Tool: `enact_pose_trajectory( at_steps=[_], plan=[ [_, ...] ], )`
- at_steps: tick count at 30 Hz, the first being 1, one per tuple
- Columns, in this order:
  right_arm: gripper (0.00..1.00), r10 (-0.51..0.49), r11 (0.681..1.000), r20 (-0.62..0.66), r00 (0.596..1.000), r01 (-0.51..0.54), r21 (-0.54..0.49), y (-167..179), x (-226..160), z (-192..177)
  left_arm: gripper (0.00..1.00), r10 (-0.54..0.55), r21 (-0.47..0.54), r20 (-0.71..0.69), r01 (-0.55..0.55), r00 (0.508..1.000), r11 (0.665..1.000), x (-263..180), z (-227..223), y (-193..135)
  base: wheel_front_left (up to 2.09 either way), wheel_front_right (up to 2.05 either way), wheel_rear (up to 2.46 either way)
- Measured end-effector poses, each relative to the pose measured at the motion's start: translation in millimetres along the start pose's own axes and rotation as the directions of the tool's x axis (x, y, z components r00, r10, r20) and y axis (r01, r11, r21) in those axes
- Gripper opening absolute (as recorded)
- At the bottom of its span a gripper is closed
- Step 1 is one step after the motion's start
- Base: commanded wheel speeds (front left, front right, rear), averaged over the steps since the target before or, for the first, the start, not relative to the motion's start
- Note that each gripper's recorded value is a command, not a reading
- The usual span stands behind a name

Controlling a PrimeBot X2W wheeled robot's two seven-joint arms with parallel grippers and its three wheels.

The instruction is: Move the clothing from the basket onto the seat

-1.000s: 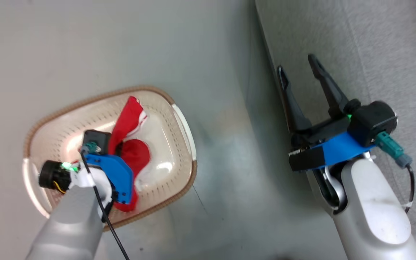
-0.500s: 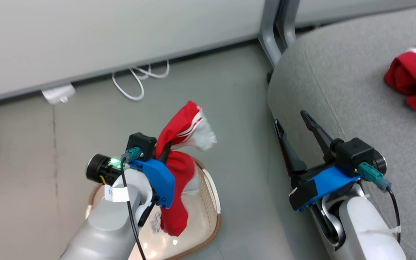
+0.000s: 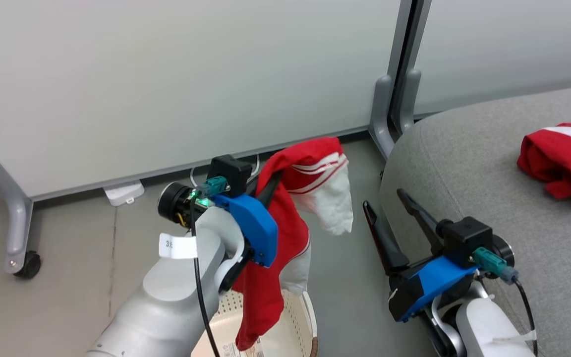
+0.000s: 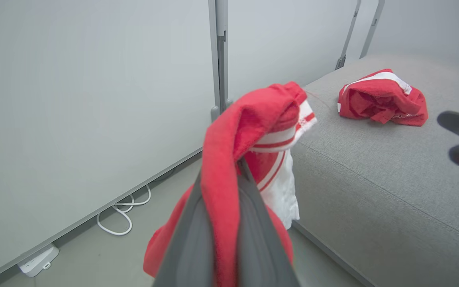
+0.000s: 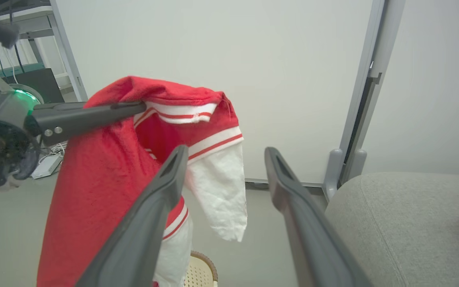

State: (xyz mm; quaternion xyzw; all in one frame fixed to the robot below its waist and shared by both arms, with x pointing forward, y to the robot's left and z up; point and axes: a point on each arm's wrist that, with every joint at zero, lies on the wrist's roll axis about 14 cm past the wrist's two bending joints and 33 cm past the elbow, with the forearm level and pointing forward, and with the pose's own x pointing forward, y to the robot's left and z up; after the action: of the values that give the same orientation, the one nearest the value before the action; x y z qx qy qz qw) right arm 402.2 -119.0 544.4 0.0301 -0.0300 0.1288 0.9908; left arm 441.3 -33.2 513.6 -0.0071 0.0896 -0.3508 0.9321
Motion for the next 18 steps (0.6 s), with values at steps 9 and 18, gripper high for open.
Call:
enact_pose_trajectory(
  at_steps=[9,18],
  plan=[
    [1.0,0.0,1.0,0.003,1.0,0.0,-0.001,2.9,-10.4,4.6,0.0,-0.066,-0.021,0.07,0.068,0.995,0.997,2.8,38.6,-25.6,0.0,0.0,0.0],
    [1.0,0.003,1.0,0.002,1.0,-0.003,-0.001,4.7,-13.5,5.9,0.0,-0.081,-0.026,0.074,0.083,0.994,0.996,4.7,41.7,-30.5,0.0,0.0,0.0]
  ],
)
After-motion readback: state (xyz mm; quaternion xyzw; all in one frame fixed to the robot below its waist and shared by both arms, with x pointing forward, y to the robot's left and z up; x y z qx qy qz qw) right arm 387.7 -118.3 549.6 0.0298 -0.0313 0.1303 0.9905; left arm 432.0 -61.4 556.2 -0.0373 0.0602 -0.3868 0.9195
